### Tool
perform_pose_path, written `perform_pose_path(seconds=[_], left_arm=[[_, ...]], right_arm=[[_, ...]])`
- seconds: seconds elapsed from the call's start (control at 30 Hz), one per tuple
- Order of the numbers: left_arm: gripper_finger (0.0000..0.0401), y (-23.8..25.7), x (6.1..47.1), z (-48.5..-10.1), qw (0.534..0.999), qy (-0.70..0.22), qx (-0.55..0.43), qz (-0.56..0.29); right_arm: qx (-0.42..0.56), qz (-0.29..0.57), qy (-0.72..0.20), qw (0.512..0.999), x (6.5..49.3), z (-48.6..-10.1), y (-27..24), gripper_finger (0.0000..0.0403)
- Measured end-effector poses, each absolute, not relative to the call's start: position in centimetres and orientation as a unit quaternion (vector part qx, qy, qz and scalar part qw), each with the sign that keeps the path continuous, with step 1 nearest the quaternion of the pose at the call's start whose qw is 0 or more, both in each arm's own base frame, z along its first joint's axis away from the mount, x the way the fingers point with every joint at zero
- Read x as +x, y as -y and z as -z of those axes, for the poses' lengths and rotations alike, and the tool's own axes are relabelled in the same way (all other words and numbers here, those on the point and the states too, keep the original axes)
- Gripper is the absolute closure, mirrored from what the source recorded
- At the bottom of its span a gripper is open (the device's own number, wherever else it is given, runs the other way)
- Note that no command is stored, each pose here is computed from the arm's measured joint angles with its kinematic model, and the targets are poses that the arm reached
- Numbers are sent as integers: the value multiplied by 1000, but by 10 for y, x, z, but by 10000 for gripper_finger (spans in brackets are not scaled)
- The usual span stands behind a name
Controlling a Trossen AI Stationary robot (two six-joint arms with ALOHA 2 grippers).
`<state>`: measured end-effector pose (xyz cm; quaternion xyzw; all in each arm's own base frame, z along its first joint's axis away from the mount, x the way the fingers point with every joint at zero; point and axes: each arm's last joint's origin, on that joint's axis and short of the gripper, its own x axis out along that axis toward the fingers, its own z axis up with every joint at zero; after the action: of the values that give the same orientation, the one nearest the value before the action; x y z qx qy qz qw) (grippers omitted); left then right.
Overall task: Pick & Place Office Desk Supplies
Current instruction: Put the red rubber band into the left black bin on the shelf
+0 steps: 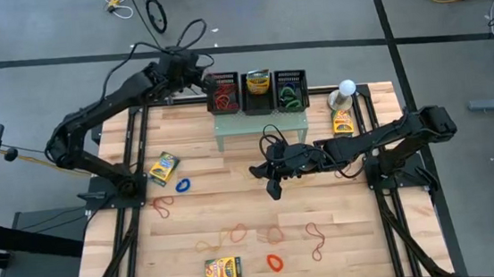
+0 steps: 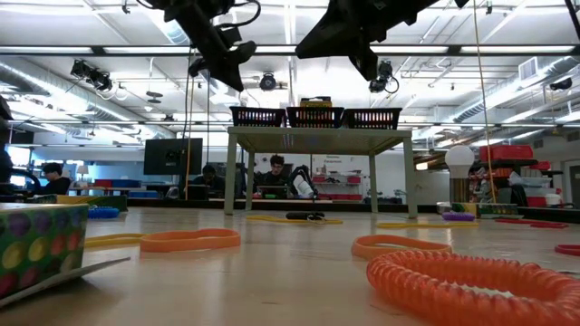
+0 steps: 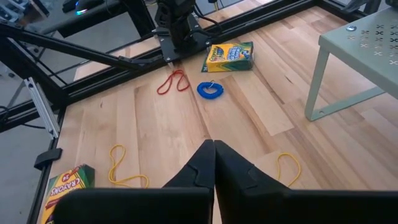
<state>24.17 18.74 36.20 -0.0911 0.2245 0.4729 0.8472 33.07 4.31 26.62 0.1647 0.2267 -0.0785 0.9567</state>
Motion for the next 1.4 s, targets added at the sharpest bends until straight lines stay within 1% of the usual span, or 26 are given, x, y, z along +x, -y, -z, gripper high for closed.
perform_pose_path(seconds=[0.2,0.37,0.5,0.7,0.87,0.97,1.17,1.4], left_arm=[[394,-191,244,-359,865,-226,-112,-433],[372,-188,250,-355,877,-232,-128,-400],[336,-187,252,-353,889,-233,-148,-365],[265,-183,249,-358,896,-253,-192,-311],[213,-183,246,-372,887,-273,-212,-307],[194,-187,247,-374,877,-285,-227,-313],[186,-206,255,-364,849,-337,-273,-303],[186,-218,261,-373,824,-401,-275,-291]], right_arm=[[165,79,-227,957,331,-266,-43,397],[165,79,-227,957,331,-266,-43,397],[163,78,-225,957,331,-267,-43,397],[162,77,-223,958,331,-267,-43,397],[163,76,-218,959,331,-268,-43,397],[164,76,-217,959,332,-268,-43,397],[166,70,-210,961,332,-270,-43,397],[168,64,-211,961,332,-270,-44,397]])
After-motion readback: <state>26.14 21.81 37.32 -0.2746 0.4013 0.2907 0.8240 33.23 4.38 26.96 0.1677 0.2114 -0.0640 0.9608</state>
